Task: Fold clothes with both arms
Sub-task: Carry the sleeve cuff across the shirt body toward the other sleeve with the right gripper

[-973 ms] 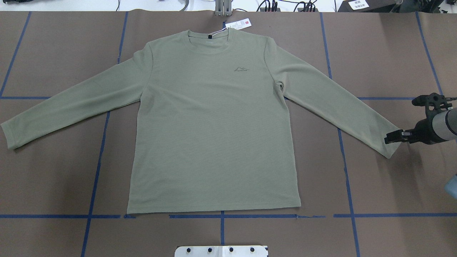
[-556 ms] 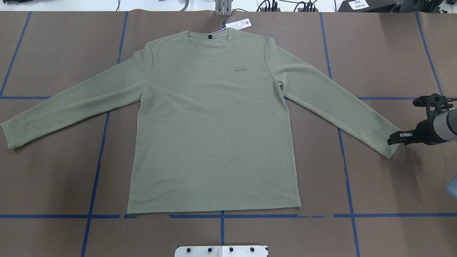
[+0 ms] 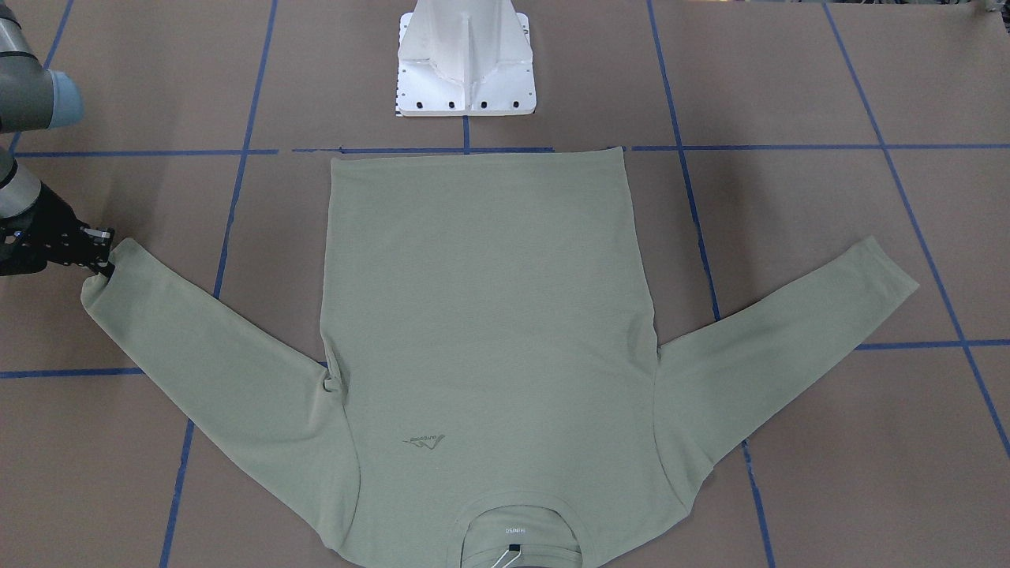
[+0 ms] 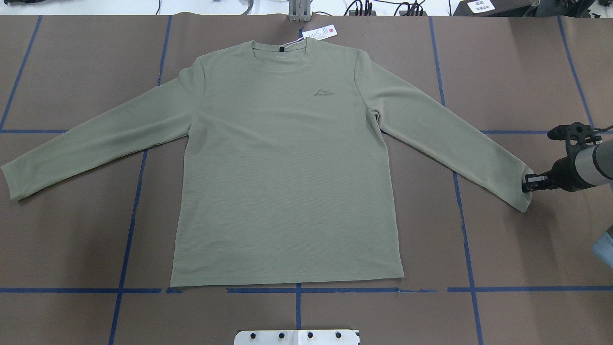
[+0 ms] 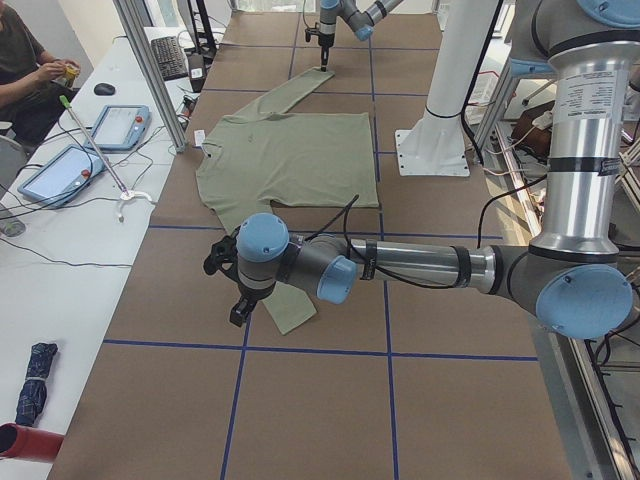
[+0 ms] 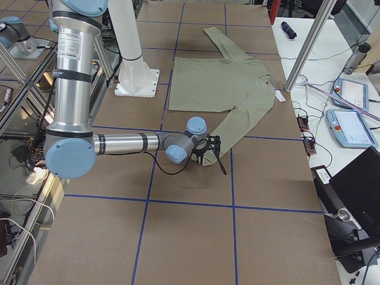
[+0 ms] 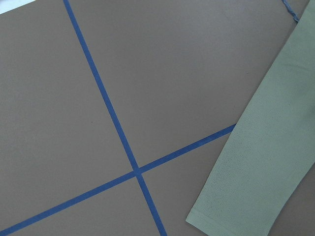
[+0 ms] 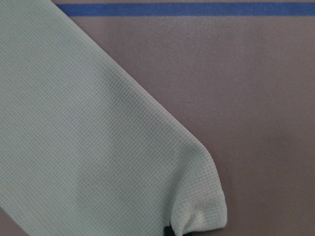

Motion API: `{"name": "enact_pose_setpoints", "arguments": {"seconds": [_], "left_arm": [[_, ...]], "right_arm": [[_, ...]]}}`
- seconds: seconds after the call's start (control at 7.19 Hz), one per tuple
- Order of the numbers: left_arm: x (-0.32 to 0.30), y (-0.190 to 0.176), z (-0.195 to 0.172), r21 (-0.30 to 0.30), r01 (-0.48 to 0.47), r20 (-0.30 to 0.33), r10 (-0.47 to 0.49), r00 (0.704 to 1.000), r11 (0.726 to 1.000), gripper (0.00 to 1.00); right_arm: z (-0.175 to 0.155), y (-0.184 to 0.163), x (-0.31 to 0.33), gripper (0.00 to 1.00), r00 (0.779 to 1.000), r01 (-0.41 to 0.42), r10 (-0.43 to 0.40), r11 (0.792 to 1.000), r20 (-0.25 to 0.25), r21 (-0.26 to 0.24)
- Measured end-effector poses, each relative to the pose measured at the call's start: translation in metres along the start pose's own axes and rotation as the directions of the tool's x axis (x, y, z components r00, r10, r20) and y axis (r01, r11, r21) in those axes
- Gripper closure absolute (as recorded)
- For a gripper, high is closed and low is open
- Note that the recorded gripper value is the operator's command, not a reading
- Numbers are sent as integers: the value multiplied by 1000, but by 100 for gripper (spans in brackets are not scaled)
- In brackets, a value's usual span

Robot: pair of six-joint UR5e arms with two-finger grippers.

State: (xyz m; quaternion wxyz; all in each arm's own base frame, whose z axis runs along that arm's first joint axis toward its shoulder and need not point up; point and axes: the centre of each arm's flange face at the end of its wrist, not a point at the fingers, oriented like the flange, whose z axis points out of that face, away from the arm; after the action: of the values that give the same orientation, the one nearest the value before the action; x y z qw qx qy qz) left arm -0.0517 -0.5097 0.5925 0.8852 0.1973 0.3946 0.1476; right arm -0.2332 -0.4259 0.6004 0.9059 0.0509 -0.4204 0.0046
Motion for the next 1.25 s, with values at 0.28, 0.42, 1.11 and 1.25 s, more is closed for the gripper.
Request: {"name": "enact_pose_setpoints", "arguments": {"seconds": [0.28,0.42,1.11,1.25], "left_arm": [[0,-1,0,1,2,0,-2,1000,1000,0],[0,-2,0,1,2,0,-2,1000,1000,0],[1,-6,-2,5,1,0,-1,1000,1000,0],[1,-6,-2,5,2,0,-2,1000,1000,0]], "right_arm": [[-37,-38,-34,100,994,-6,6,1000,106,-1],[-60,-76,-74,100,988,-7,7,1000,153,-4],[-168,-252,-364,100,972,43,-46,999,230,18],[-184,-268,-410,100,967,44,-49,999,249,26]]}}
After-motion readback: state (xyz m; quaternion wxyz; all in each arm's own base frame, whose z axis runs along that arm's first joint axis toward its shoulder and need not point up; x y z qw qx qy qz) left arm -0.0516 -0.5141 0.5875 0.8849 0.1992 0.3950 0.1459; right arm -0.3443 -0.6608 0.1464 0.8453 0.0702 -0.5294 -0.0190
